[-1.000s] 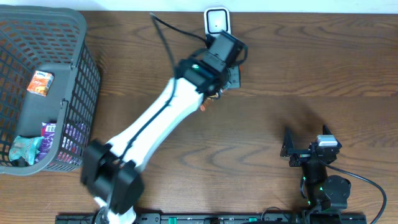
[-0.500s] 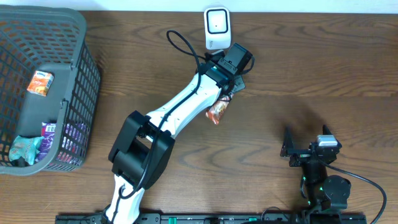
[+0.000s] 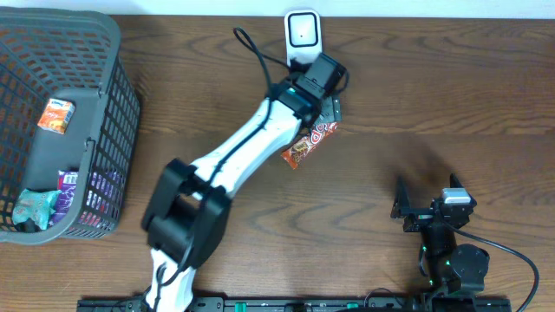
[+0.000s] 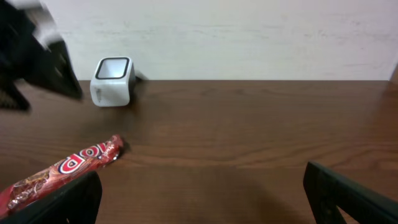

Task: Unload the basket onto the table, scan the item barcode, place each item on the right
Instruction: 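Reach into the basket and grasp the purple snack bag with left gripper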

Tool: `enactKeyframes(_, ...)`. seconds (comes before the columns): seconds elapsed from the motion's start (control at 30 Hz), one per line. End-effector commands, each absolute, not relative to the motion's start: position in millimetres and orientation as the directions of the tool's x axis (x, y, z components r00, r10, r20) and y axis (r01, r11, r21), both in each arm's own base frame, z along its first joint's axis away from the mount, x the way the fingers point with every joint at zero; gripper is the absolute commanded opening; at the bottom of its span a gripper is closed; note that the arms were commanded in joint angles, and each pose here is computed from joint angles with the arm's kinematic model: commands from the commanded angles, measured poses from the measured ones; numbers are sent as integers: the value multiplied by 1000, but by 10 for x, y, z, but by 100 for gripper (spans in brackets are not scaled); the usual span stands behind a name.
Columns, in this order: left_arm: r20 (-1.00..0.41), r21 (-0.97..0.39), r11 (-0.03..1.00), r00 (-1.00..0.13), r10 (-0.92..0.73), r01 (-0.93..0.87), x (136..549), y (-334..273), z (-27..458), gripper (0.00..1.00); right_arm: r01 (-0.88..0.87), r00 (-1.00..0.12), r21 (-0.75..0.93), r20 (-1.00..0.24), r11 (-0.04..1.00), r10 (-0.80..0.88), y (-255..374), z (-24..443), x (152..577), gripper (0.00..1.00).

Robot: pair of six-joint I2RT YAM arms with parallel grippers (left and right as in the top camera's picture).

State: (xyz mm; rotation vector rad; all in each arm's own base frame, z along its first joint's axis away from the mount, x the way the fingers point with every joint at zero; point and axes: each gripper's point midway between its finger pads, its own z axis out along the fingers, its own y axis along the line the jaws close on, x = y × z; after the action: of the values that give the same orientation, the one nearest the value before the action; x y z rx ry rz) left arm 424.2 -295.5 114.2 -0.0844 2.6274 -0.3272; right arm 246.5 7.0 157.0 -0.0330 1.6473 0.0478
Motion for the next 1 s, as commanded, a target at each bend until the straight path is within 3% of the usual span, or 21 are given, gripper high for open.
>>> enactKeyframes(0.0,-697,-134,961,-712,83,243,4348,-2616,2316,91,-39,-78,-3,-997,999,-6,38,1560,2465,99)
enactKeyframes(0.07,-779,-63,972,-621,94,226,4386,-2252,2804,93,-40,-78,-3,-997,999,-6,39,1560,2465,99)
enactKeyframes(0.13,-845,-34,994,-535,25,100,4432,-1768,3243,97,-40,-78,-3,-997,999,-6,39,1560,2465,99)
enactKeyframes(0.23,-909,-60,995,-407,-89,-83,4409,-964,3810,100,-39,-78,-3,-997,999,-6,38,1560,2465,99)
enactKeyframes(0.43,-939,-113,894,-248,-239,-434,4082,704,4264,100,-39,-78,-3,-997,999,-6,38,1560,2465,99)
enactKeyframes(0.5,-911,-75,804,-288,-296,-591,3825,1381,4054,100,-40,-78,-3,-997,999,-6,39,1560,2465,99)
enactKeyframes(0.67,-775,-8,651,-407,-484,-759,3429,1994,3301,99,-39,-78,-3,-997,999,-6,38,1560,2465,99)
enactKeyframes(0.8,-599,-68,614,-460,-656,-787,3382,1970,2685,99,-39,-78,-3,-997,999,-6,38,1560,2465,99)
enactKeyframes(0.97,-477,-20,565,-489,-730,-825,3370,2081,2208,99,-40,-78,-3,-997,999,-6,39,1560,2465,99)
